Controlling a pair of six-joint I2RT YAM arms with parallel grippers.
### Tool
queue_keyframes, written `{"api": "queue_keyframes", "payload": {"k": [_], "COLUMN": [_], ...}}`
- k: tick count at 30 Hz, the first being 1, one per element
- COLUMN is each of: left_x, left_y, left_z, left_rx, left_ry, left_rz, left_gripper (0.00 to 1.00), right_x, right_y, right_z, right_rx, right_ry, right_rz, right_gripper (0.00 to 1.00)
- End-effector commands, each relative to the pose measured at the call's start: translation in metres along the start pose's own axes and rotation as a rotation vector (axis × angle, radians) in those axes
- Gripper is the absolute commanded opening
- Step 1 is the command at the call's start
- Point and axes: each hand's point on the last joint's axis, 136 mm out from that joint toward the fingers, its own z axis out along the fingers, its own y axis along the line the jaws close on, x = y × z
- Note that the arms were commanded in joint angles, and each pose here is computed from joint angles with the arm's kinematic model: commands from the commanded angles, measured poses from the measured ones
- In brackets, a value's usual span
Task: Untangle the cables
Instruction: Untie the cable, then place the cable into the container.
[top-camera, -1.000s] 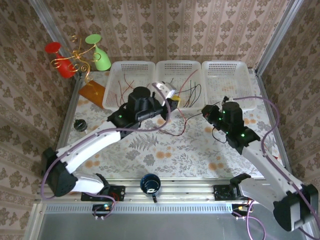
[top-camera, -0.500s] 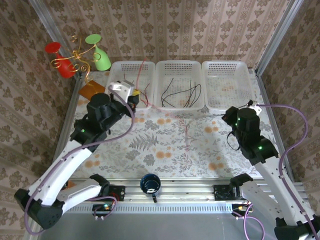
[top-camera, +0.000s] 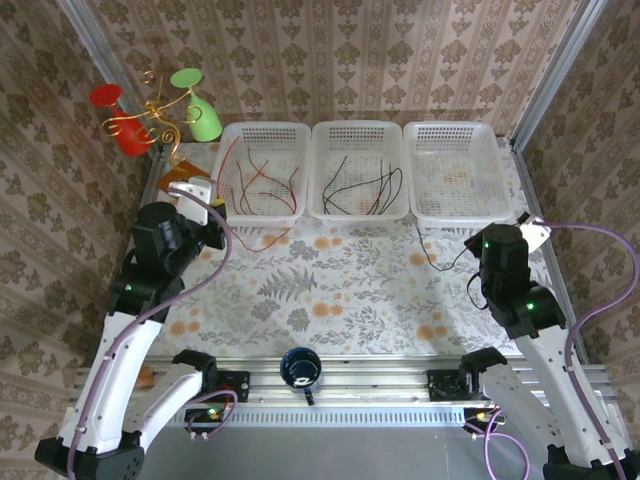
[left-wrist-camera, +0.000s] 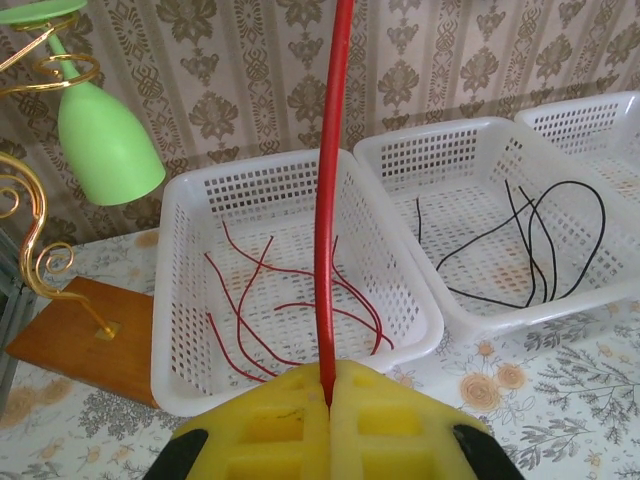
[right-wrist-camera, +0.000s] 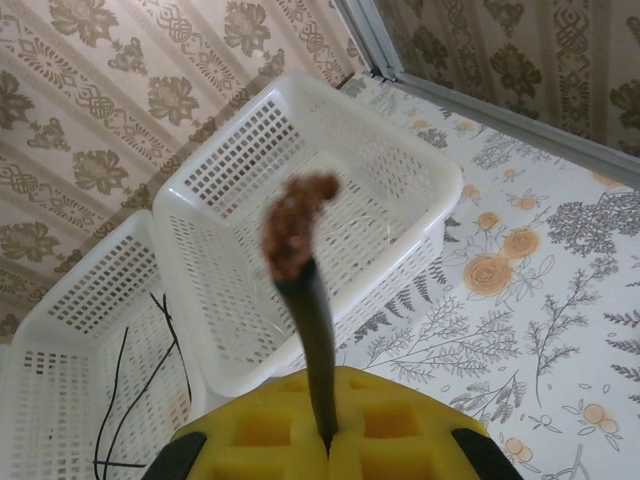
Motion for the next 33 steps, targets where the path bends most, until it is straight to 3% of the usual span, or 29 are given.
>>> {"api": "queue_keyframes", "payload": {"k": [1, 6, 14, 28, 33], "left_x": [-0.002, -0.027, -0.097, -0.222, -0.256], "left_y": [-0.005, -0.017, -0.036, -0.033, -0.031], "left_z": [-0.003, -0.003, -0.018, -0.035, -0.028], "left_rx": [0.037, 0.108, 0.244, 0.22, 0.19], "left_ry": [-0.009, -0.088, -0.31, -0.557, -0.589], "left_rz": [-0.003, -0.056, -0.134, -0.014, 0.073], "left_gripper": [0.0, 0.0, 0.0, 0.0, 0.0], "right_x": [-0.02, -0.026, -0.023, -0.017, -0.019], "right_y": [-0.005, 0.003, 0.005, 0.006, 0.014], "right_z": [-0.009, -0.012, -0.011, -0.009, -0.008], "right_rx": [0.029, -0.002, -0.019, -0.027, -0.059], "right_ry": [-0.068, -0.074, -0.061, -0.039, -0.04], "right_rz": [0.011, 0.019, 0.034, 0.047, 0.074], "right_gripper": [0.0, 0.0, 0.0, 0.0, 0.0]}}
